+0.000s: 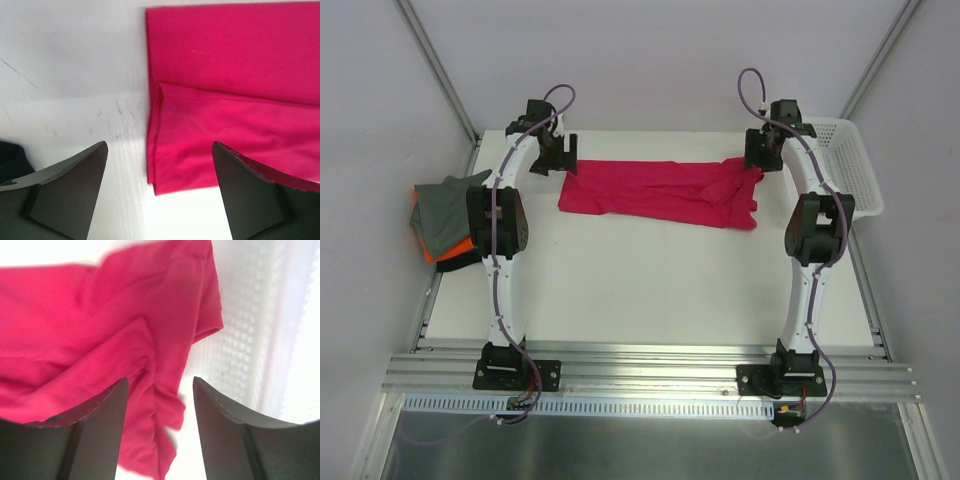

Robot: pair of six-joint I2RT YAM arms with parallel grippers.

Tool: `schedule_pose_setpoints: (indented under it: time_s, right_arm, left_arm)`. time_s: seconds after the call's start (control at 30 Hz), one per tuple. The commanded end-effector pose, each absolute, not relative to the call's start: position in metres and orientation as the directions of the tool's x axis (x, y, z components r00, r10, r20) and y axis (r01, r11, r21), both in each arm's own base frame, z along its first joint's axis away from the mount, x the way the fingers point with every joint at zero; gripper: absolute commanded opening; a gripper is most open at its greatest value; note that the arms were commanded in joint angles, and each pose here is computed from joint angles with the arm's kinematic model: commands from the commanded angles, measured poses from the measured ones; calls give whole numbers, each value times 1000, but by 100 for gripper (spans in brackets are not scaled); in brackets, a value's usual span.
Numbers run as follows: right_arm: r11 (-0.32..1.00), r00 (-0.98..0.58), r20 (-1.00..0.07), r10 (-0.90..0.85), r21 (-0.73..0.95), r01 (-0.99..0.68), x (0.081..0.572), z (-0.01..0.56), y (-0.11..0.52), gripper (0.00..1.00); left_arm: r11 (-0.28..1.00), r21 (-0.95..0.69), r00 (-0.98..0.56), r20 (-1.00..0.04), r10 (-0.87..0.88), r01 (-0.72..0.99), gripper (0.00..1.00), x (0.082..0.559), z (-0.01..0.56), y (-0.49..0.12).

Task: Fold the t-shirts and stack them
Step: Fold the other side of the tshirt into a rectangle

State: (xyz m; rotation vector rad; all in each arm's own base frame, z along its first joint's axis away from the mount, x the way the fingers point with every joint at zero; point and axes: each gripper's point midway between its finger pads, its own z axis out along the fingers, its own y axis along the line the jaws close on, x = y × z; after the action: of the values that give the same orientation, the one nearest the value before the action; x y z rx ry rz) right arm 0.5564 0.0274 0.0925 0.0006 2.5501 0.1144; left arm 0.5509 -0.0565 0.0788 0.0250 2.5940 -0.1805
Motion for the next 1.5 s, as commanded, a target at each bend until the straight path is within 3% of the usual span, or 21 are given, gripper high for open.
schedule_pose_setpoints:
  time_s: [0.0,0.4,0.8,1.47]
  right_arm:
    - [982,-713,-699,53,164,-88,554,193,57,58]
    - [863,-890,-441,118,489,-128,486,143,154,57]
    - [871,-933,-350,78,480,-108,470,105,166,57]
    - [909,-963,-265,44,410,-72,467,52,160,57]
  left_arm:
    - [971,-213,-813,-582,-34,112,85,541,141,-81]
    - [889,-417,-889,-458,-26,189,72,524,100,-136]
    - [852,-504,-951,-309,-25,141,70,500,50,-152]
    - [866,-494,-975,-218,-32,82,71,473,33,-144]
